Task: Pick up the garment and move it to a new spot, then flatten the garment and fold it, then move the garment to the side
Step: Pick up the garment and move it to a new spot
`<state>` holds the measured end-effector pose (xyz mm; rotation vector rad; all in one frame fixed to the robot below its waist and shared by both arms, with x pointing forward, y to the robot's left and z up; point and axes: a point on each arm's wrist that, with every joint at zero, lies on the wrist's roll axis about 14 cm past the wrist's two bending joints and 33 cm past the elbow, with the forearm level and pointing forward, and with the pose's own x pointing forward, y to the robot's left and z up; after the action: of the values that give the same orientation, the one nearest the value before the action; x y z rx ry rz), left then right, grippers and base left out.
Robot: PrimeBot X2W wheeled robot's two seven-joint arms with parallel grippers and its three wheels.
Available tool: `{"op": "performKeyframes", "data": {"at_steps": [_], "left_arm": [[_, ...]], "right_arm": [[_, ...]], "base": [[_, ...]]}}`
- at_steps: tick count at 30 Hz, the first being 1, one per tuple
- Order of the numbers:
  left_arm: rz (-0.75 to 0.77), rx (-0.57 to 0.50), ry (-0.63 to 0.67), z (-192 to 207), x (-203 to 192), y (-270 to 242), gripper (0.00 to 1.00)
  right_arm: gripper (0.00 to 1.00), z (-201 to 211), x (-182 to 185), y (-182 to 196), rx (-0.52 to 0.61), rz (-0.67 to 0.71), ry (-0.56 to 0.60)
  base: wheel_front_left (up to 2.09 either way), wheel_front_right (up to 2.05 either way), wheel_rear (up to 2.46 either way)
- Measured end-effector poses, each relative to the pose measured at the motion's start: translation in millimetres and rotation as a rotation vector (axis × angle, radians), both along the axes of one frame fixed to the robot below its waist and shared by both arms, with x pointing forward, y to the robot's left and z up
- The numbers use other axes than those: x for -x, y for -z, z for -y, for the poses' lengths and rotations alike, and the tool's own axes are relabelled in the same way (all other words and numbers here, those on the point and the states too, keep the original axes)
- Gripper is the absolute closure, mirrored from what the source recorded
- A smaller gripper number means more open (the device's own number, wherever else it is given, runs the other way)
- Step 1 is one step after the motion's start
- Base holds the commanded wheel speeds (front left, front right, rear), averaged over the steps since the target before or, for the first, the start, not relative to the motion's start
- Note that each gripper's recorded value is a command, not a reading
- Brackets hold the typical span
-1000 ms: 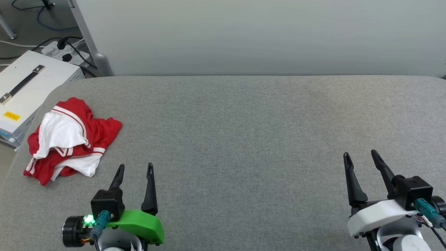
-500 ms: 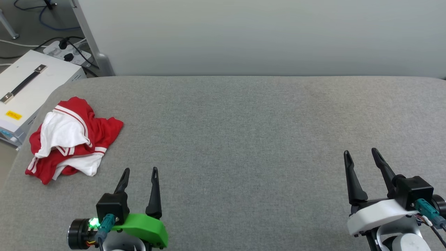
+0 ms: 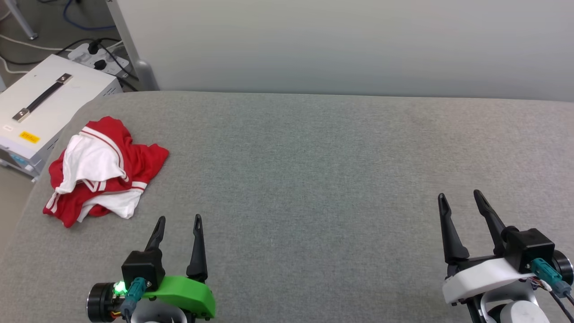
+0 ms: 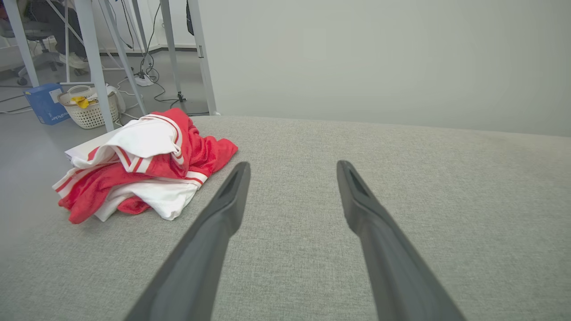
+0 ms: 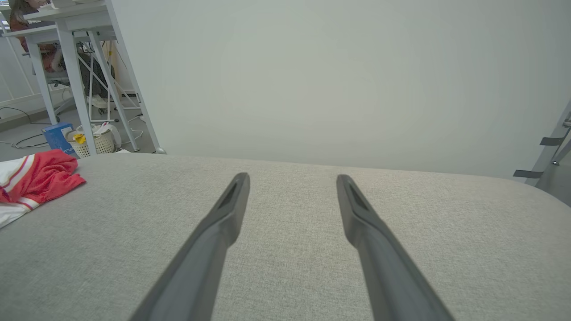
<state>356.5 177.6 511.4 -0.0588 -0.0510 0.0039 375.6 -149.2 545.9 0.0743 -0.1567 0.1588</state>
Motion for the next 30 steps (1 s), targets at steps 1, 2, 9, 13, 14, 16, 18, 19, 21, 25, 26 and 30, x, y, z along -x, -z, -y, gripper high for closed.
{"op": "performKeyframes", "data": {"at_steps": [1,2,9,13,14,16,18,19,21,25,26,30], "left_arm": [[-0.002,0.0,-0.006,-1.7,0.7,0.6,0.0],[-0.002,0.0,-0.011,-3.3,1.3,1.0,0.0],[0.025,0.003,-0.075,-22.7,7.3,-4.9,0.0],[0.031,0.003,-0.115,-35.1,15.0,-5.7,0.0],[0.034,0.002,-0.125,-37.9,17.0,-6.1,0.0],[0.036,0.001,-0.15,-45.3,22.2,-6.4,0.0],[0.037,0.0,-0.173,-52.1,27.4,-6.4,0.0],[0.041,-0.001,-0.187,-56.1,30.4,-7.0,0.0],[0.045,-0.002,-0.21,-62.7,36.0,-7.5,0.0],[0.038,0.031,-0.258,-75.4,49.7,-2.7,0.0],[0.037,0.031,-0.265,-77.3,52.1,-2.5,0.0],[0.044,0.028,-0.298,-85.5,62.7,-4.6,0.0]], "right_arm": [[0.0,-2.6,-0.9,0.6,-0.001,-0.001,-0.008],[0.0,-4.9,-1.7,1.0,-0.004,-0.002,-0.014],[0.0,-31.5,-10.2,4.1,-0.013,-0.001,-0.092],[0.0,-49.9,-15.4,3.6,-0.024,0.004,-0.145],[0.0,-54.1,-16.4,3.4,-0.025,0.005,-0.157],[0.0,-65.3,-18.6,3.5,-0.029,0.006,-0.188],[0.0,-75.3,-19.9,3.4,-0.038,0.008,-0.217],[0.0,-81.4,-20.4,3.7,-0.04,0.007,-0.234],[0.0,-91.6,-21.3,3.9,-0.048,0.006,-0.264],[0.0,-113.0,-22.3,4.5,-0.069,0.002,-0.324],[0.0,-117.1,-22.2,4.4,-0.069,0.002,-0.336],[0.0,-133.4,-22.5,2.8,-0.072,0.006,-0.381]], "base": [[0.0,0.0,0.0],[0.0,0.0,0.0],[0.0,0.0,0.0],[0.0,0.0,0.0],[0.0,0.0,0.0],[0.0,0.0,0.0],[0.0,0.0,0.0],[0.0,0.0,0.0],[0.0,0.0,0.0],[0.0,0.0,0.0],[0.0,0.0,0.0],[0.0,0.0,0.0]]}}
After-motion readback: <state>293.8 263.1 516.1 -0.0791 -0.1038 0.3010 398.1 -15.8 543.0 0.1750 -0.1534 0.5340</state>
